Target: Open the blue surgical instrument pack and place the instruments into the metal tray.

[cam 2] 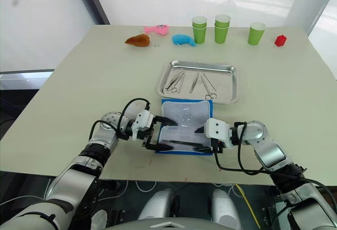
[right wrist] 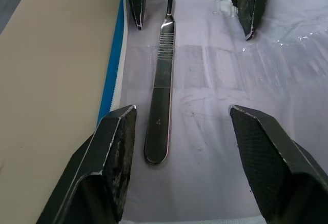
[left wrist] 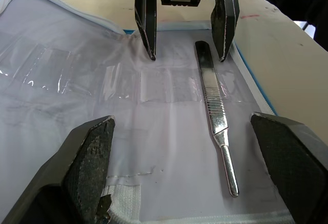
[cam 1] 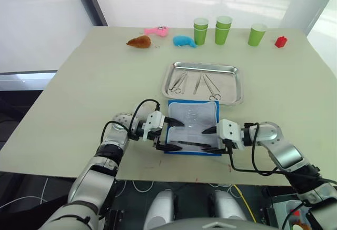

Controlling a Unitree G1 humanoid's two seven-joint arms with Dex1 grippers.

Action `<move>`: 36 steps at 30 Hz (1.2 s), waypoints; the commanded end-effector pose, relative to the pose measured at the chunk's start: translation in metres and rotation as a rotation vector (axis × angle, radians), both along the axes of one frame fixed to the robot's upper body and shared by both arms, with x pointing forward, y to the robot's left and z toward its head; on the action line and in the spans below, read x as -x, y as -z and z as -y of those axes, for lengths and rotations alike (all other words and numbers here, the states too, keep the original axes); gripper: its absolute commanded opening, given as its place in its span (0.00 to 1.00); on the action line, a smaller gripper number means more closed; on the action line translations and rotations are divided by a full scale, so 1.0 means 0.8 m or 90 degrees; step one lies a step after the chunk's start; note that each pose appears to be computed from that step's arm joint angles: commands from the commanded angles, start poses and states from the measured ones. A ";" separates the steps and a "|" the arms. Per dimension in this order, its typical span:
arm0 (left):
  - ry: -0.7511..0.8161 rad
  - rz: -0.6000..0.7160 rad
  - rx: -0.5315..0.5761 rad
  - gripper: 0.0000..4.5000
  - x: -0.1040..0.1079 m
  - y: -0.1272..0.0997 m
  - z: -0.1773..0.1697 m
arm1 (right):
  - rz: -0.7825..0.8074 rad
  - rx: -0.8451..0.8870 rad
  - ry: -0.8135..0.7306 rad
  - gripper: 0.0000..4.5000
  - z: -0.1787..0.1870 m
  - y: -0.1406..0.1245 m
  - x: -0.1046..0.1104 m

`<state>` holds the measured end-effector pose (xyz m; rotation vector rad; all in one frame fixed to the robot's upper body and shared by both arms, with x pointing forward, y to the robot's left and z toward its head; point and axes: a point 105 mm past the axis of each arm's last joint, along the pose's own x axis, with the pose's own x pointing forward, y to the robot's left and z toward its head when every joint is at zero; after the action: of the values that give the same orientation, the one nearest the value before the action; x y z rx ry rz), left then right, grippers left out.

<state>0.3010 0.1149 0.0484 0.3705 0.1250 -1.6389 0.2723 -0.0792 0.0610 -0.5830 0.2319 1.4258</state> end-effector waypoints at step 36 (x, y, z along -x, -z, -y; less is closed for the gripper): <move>0.052 -0.129 -0.066 1.00 0.045 0.061 0.003 | 0.084 0.083 -0.006 0.00 0.005 -0.056 0.002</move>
<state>0.3005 0.1121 0.0476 0.3632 0.1213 -1.6427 0.2660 -0.0868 0.0833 -0.7384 0.3076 1.4009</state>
